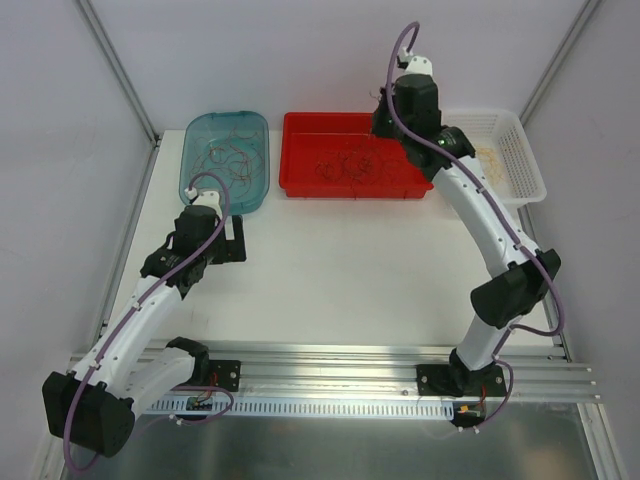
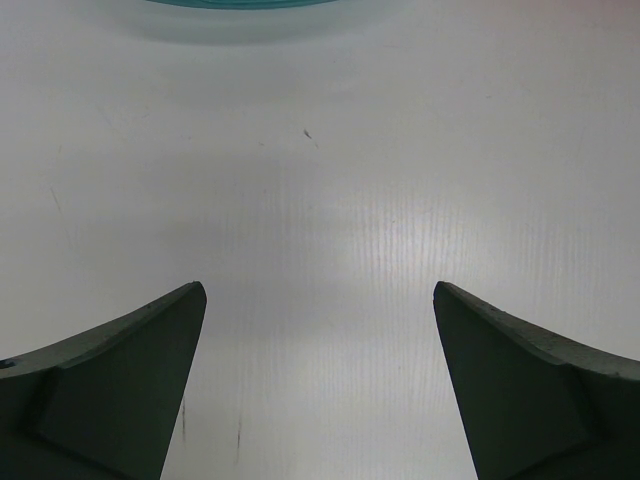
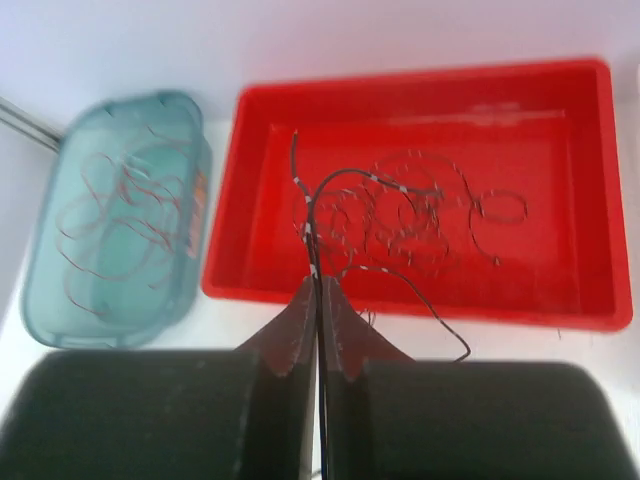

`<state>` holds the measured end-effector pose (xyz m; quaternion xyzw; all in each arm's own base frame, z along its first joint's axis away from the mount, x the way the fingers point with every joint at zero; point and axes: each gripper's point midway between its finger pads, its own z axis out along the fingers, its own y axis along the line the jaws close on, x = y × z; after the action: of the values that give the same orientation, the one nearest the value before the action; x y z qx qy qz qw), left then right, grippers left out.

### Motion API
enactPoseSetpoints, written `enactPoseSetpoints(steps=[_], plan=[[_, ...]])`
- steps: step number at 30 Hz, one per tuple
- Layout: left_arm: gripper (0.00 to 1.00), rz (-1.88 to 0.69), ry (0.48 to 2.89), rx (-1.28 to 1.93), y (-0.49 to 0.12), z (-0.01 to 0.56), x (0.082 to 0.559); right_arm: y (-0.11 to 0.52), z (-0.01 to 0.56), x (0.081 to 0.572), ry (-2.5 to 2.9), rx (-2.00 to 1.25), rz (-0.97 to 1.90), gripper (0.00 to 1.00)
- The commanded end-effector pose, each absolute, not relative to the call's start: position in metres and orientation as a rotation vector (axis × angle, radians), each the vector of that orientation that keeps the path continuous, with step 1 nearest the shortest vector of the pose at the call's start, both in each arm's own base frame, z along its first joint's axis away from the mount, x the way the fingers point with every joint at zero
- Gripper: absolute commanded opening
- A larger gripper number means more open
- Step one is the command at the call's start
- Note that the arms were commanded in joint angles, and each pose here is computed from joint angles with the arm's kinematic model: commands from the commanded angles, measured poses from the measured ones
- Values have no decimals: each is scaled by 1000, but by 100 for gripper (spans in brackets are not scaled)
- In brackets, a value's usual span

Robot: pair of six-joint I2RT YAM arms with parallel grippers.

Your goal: Untangle the cables

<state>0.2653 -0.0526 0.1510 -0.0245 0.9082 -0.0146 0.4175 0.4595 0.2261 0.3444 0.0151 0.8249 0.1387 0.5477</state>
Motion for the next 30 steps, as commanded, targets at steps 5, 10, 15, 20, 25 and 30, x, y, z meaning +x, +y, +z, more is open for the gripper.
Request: enactPoseSetpoints(steps=[5, 10, 15, 20, 25, 30], plan=[[99, -4, 2276, -58, -48, 148, 269, 228, 404, 511, 1762, 59, 481, 1], [99, 7, 2280, -61, -46, 146, 268, 221, 398, 555, 1707, 156, 641, 1], [99, 4, 2298, -53, -49, 143, 270, 217, 337, 592, 1822, 218, 640, 1], [99, 6, 2308, -49, -49, 140, 270, 208, 247, 594, 2031, 256, 572, 50], [99, 2, 2313, -48, -50, 139, 270, 193, 238, 566, 2111, 196, 478, 80], [99, -4, 2314, -47, -51, 139, 270, 173, 252, 534, 2139, 123, 299, 91]])
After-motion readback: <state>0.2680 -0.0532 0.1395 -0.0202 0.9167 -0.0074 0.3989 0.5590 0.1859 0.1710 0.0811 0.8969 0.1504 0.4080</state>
